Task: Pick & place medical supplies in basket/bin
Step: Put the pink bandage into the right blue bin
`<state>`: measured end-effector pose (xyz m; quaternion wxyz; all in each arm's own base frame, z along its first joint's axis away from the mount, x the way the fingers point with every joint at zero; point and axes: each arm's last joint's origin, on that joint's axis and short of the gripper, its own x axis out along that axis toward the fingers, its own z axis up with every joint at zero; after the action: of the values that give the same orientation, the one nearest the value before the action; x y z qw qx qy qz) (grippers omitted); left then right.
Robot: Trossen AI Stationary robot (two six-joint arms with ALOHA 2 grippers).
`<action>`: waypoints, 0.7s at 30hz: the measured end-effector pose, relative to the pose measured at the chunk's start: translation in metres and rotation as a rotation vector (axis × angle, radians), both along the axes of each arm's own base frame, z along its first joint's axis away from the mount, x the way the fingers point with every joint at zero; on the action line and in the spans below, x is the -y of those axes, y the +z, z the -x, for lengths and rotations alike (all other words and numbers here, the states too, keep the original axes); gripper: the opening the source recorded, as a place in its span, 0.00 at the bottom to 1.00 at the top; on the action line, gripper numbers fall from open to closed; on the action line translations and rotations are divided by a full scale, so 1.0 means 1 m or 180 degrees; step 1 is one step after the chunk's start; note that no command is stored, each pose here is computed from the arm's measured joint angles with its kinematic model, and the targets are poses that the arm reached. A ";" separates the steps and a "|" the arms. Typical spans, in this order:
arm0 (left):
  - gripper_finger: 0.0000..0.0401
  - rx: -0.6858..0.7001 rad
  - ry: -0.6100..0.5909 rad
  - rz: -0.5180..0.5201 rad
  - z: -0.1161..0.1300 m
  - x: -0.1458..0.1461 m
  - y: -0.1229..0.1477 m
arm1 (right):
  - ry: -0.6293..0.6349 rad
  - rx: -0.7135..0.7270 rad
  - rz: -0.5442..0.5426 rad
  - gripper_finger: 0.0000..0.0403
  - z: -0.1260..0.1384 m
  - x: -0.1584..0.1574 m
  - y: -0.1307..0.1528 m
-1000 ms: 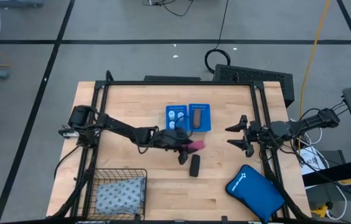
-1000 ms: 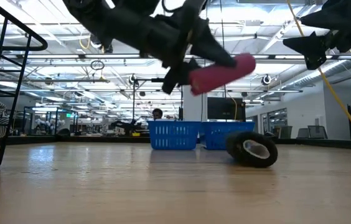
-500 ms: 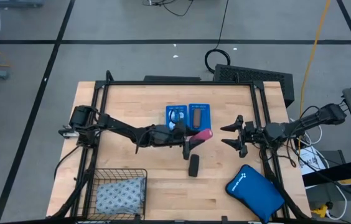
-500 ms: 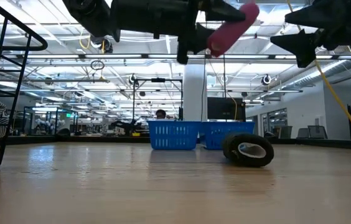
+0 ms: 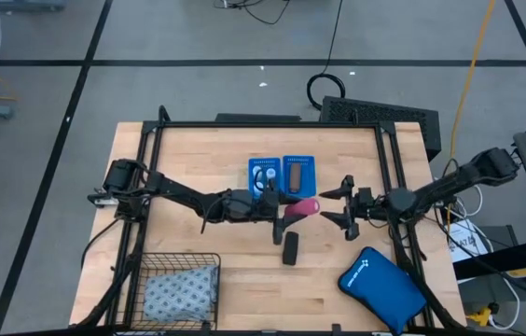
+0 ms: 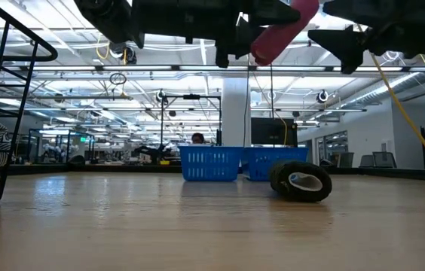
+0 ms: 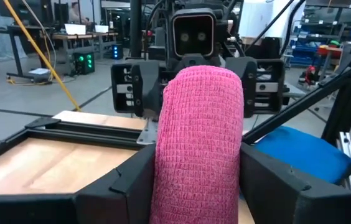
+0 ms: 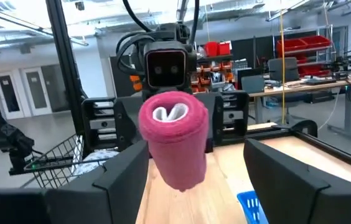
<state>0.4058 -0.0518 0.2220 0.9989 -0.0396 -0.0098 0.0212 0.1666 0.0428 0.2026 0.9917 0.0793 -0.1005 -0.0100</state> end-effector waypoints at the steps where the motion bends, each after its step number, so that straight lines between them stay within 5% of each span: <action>1: 0.53 0.0004 0.0008 -0.0002 0.000 -0.001 0.000 | 0.0001 0.0013 -0.0004 0.63 -0.002 -0.001 -0.001; 21: 0.53 -0.0010 0.0031 -0.0034 0.000 -0.003 0.000 | -0.0070 0.0207 0.0040 0.78 -0.035 -0.003 -0.007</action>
<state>0.4062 -0.0483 0.2218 0.9990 -0.0343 -0.0085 0.0261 0.2019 0.0461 0.1954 0.9882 0.0722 -0.1336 -0.0177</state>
